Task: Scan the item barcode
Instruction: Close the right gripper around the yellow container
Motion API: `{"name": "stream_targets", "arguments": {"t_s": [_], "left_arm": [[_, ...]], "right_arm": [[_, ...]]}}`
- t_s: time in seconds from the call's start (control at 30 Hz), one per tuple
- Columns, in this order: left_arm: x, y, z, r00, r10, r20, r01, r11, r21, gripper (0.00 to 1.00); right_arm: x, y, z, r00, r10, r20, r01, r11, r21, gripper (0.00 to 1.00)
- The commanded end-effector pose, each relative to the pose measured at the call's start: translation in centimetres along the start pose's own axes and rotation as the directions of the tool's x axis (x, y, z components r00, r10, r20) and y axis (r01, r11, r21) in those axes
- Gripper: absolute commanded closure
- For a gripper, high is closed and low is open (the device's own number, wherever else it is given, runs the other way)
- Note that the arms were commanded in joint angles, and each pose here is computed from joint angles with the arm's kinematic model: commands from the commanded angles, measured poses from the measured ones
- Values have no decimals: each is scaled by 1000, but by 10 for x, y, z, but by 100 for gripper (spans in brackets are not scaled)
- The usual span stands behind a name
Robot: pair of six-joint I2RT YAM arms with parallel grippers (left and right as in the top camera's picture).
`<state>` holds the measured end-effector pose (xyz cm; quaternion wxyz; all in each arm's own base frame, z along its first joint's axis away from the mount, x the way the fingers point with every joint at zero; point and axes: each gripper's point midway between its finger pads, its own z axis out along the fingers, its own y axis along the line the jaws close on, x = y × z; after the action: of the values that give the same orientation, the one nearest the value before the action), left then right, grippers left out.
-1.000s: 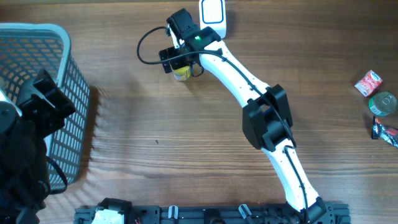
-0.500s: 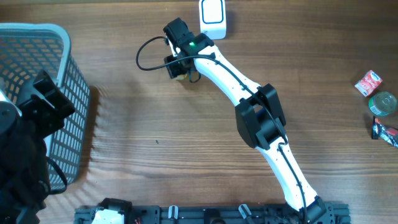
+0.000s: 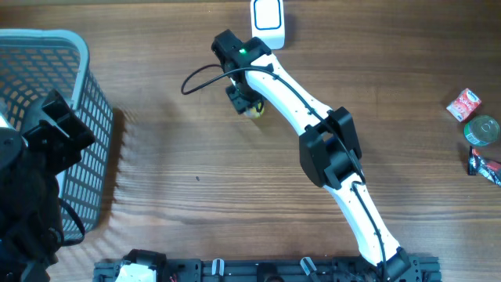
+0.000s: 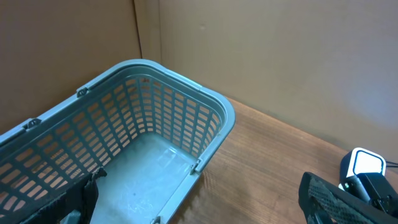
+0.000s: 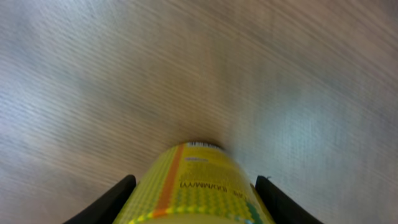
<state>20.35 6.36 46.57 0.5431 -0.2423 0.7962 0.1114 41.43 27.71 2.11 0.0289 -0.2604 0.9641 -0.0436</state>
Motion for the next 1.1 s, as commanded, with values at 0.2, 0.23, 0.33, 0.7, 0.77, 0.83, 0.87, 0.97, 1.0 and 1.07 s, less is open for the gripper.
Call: {"name": "stream_targets", "arguments": {"t_s": [0.2, 0.23, 0.33, 0.7, 0.77, 0.83, 0.87, 0.97, 1.0, 1.07], "left_arm": [[0, 3, 1, 1000, -19, 4, 19, 1000, -19, 0], [0, 3, 1, 1000, -18, 3, 19, 1000, -19, 0], [0, 3, 1, 1000, -18, 3, 19, 1000, -19, 0], [0, 3, 1, 1000, -20, 4, 20, 1000, -18, 0], [0, 3, 1, 1000, -19, 4, 19, 1000, -19, 0], [0, 3, 1, 1000, -19, 4, 19, 1000, -18, 0], [0, 3, 1, 1000, -19, 4, 19, 1000, -19, 0], [0, 3, 1, 1000, -20, 4, 20, 1000, -18, 0], [0, 3, 1, 1000, -19, 4, 19, 1000, -18, 0], [0, 3, 1, 1000, -19, 4, 19, 1000, -19, 0]], "right_arm": [[32, -11, -16, 991, 87, -104, -84, 996, 34, 78], [33, -13, -34, 993, 88, -81, -86, 996, 30, 78], [37, -19, -92, 995, 100, 5, -100, 995, 14, 78], [121, -49, -315, 841, 334, 425, -289, 942, -169, 62], [131, -36, -299, 861, 379, 340, -316, 921, -226, 68], [145, -31, -252, 880, 438, 185, -407, 895, -180, 72], [154, -31, -232, 877, 466, 120, -450, 882, -142, 73], [170, -26, -170, 861, 509, -6, -508, 859, -66, 73], [170, -24, -145, 851, 526, -19, -526, 849, -53, 73], [165, -24, -100, 794, 608, 5, -607, 794, -44, 72]]}}
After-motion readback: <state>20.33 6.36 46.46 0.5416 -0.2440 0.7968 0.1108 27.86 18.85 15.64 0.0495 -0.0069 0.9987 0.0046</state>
